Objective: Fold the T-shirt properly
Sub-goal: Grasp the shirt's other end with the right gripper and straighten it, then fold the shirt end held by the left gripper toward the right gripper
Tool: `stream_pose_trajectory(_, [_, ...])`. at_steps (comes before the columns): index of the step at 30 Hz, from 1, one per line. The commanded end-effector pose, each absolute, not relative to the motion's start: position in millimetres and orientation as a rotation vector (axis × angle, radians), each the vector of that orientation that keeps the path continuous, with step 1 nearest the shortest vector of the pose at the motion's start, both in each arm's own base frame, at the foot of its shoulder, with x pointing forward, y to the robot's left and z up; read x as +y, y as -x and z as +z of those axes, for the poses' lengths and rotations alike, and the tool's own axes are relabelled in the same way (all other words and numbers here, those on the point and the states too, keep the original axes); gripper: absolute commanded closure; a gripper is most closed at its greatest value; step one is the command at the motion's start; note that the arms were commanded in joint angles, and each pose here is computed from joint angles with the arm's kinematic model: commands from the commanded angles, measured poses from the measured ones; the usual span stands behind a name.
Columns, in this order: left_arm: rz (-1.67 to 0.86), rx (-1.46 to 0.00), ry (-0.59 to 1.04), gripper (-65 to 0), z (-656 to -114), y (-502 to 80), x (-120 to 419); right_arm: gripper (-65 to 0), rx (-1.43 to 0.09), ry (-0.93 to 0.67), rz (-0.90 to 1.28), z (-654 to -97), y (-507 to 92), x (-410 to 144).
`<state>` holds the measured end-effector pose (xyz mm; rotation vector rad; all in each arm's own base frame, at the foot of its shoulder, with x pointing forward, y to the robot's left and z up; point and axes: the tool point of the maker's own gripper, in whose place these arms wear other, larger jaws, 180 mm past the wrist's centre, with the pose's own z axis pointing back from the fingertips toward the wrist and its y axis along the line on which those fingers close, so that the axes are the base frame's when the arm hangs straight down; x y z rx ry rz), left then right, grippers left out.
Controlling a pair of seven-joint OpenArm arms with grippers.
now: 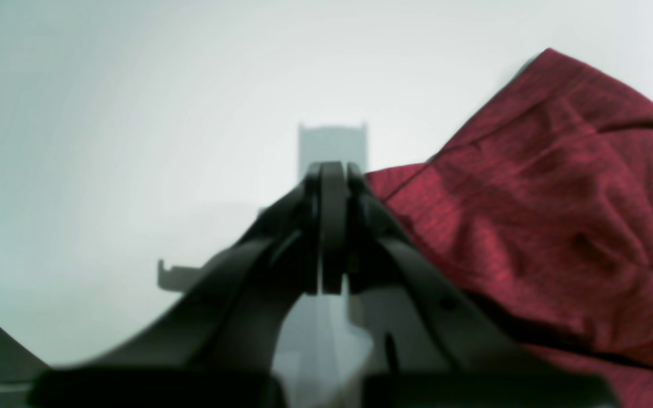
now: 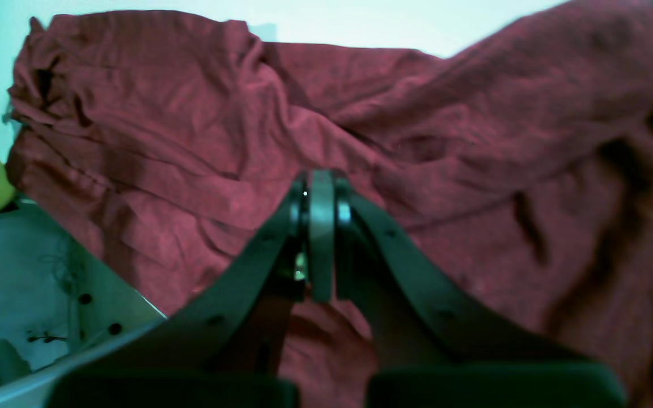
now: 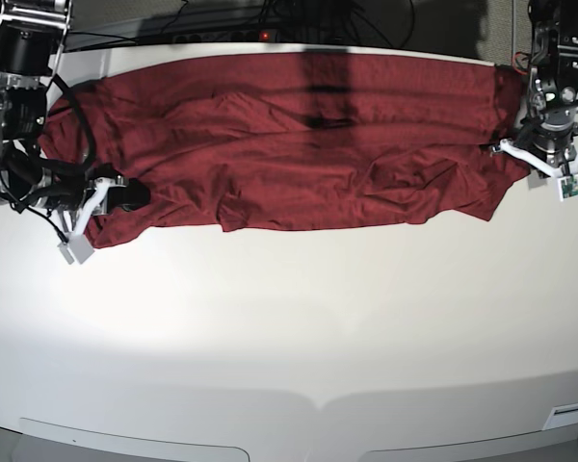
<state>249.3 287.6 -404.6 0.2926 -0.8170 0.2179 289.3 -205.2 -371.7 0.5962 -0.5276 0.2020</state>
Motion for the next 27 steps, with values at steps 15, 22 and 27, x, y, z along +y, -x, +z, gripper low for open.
stream_pose_trajectory(15, [0.177, -0.828, -0.235, 0.0, -400.2, -254.3, 278.9, 0.0, -0.472, -0.211, 0.318, -432.9, -265.7, -239.9])
stream_pose_trajectory(22, [0.126, -0.766, -0.172, 0.0, -409.9, -249.2, 265.7, 0.0, -0.492, -0.141, 0.244, -426.1, -264.7, -273.3])
stream_pose_trajectory(27, [0.060, -0.744, -0.030, -5.8, -413.1, -249.6, 242.2, 0.0, -0.519, -0.121, 0.189, -418.8, -266.0, -290.4])
